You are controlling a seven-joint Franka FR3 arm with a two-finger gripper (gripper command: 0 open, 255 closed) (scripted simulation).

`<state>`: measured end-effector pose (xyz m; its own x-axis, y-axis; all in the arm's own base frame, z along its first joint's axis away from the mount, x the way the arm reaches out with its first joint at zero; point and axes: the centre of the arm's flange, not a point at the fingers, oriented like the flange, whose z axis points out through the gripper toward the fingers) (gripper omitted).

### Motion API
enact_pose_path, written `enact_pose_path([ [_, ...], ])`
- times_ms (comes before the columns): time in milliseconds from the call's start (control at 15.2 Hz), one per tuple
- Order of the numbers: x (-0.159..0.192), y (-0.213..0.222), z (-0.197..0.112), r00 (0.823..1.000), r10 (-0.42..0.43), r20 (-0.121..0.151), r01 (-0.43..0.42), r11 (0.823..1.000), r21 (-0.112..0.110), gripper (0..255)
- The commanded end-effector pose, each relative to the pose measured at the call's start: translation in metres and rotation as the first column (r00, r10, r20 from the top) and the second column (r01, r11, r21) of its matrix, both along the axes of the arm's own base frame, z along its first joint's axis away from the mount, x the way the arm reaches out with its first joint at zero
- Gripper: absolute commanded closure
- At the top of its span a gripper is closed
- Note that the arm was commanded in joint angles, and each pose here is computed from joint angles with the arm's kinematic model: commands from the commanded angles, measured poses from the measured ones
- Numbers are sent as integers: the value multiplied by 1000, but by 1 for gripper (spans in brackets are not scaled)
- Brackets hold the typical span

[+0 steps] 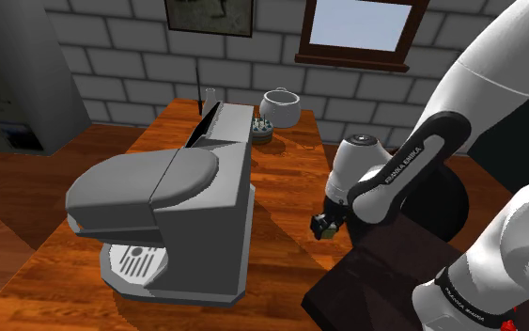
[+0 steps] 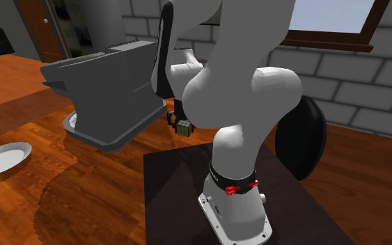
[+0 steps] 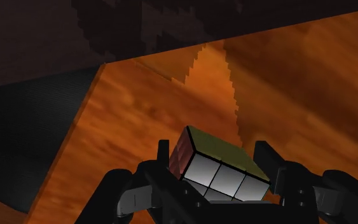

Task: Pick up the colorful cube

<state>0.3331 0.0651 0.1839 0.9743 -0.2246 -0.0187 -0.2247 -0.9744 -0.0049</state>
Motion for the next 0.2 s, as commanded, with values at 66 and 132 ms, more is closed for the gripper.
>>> enact_pose_path([
  [66, 1, 0, 12, 1000, 0, 0, 0, 1000, 0, 255],
  [132, 1, 0, 12, 1000, 0, 0, 0, 1000, 0, 255],
])
